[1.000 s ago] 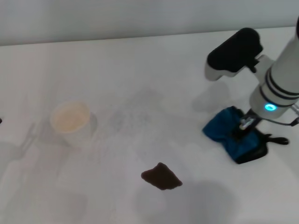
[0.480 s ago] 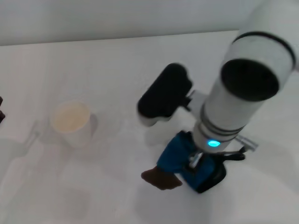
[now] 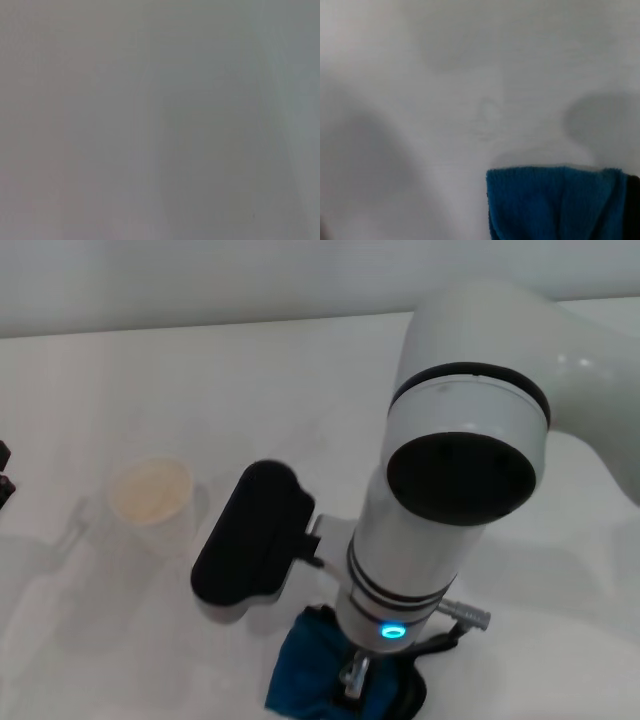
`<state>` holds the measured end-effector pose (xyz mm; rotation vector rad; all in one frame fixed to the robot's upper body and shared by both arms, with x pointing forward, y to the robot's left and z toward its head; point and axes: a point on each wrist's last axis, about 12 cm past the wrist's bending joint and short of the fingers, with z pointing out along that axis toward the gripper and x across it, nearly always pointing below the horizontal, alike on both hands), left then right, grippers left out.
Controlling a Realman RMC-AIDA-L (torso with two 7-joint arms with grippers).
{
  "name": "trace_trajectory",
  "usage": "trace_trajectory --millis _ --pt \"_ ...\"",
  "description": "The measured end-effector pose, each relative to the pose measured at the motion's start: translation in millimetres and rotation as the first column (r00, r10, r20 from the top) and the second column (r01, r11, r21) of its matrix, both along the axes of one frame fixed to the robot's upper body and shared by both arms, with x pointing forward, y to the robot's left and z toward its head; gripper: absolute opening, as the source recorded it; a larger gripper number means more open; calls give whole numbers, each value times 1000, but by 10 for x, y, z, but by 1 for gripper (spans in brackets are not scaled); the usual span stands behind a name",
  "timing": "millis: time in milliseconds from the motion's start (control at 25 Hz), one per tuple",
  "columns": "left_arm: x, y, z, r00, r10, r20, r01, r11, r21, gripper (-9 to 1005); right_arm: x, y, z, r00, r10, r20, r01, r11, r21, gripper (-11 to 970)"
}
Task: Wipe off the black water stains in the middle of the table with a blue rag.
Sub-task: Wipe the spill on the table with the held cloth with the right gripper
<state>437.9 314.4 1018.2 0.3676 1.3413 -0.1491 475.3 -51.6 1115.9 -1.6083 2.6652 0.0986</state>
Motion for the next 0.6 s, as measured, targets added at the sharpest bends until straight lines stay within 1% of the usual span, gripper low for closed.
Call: trace_trajectory --millis 120,200,360,600 --pt "-11 5 -5 1000 1 -2 -1 1000 1 877 13 8 -18 1000 5 2 -5 1000 8 127" --pt "-20 8 -9 1000 3 -4 -3 1000 1 876 88 -24 -53 999 -15 31 15 1000 -4 127" --pt "-27 6 -13 1000 4 -6 -4 1000 0 876 298 -132 -117 991 -64 118 70 997 -45 127" --pt "-17 -14 -12 1000 1 -5 -1 1000 -6 876 524 -265 -120 972 -128 195 144 987 -71 126"
